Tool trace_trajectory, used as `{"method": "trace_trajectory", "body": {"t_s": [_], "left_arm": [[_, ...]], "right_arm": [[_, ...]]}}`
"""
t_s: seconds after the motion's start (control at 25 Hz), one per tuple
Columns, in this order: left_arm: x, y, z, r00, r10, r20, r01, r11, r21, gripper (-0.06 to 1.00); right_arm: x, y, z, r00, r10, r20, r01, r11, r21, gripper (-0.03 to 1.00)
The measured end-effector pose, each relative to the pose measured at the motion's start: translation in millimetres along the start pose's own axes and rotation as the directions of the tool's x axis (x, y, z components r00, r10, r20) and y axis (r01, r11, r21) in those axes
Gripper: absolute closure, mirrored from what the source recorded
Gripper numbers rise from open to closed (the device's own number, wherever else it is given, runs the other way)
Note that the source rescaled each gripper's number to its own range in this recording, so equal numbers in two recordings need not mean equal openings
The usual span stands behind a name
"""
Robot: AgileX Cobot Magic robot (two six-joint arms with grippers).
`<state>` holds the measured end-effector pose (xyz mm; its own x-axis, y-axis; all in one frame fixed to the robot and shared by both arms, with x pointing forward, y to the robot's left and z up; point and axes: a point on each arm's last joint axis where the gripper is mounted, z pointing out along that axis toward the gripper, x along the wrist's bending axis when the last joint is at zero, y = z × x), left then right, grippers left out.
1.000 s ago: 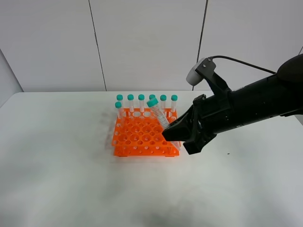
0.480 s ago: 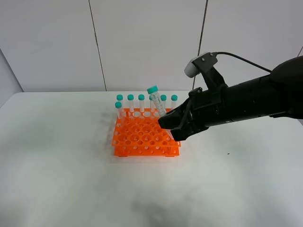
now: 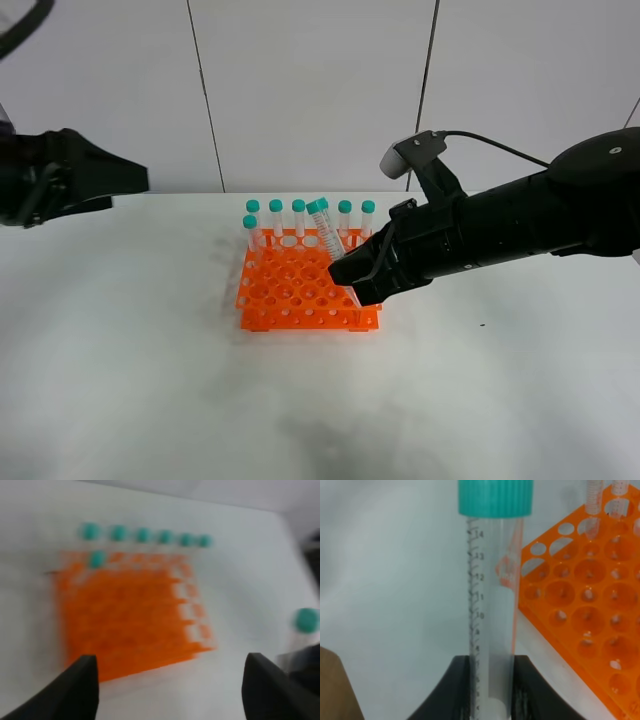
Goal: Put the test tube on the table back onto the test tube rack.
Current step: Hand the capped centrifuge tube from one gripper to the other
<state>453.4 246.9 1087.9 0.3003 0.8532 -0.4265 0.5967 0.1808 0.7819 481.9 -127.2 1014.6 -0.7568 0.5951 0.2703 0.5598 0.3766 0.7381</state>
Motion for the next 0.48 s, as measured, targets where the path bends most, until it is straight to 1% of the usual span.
{"method": "trace_trajectory", "body": {"t_s": [0.12,0.16,0.24,0.32,0.4,0.48], "left_arm": [[-9,-5,33,0.991,-0.054,0.126,0.051,0.998,0.032,0.07],[-12,-6,41,0.986,-0.064,0.156,0.06,0.998,0.03,0.07],[-17,-11,56,0.978,-0.071,0.195,0.063,0.997,0.045,0.07],[-20,-14,69,0.969,-0.101,0.224,0.093,0.995,0.047,0.07],[-22,-19,79,0.965,-0.113,0.238,0.101,0.993,0.061,0.07],[-24,-24,88,0.962,-0.105,0.25,0.087,0.993,0.081,0.07]], "right_arm": [[0,0,0,1.0,0.001,0.0,-0.001,1.0,-0.001,0.96],[0,0,0,1.0,0.001,0.0,-0.001,1.0,-0.001,0.96],[0,0,0,1.0,0.003,-0.001,-0.003,1.0,0.0,0.96],[0,0,0,1.0,0.006,-0.003,-0.006,1.0,0.001,0.96],[1,0,0,1.0,0.01,-0.012,-0.01,1.0,0.003,0.96],[2,0,0,1.0,0.014,-0.022,-0.013,1.0,0.005,0.96]]}}
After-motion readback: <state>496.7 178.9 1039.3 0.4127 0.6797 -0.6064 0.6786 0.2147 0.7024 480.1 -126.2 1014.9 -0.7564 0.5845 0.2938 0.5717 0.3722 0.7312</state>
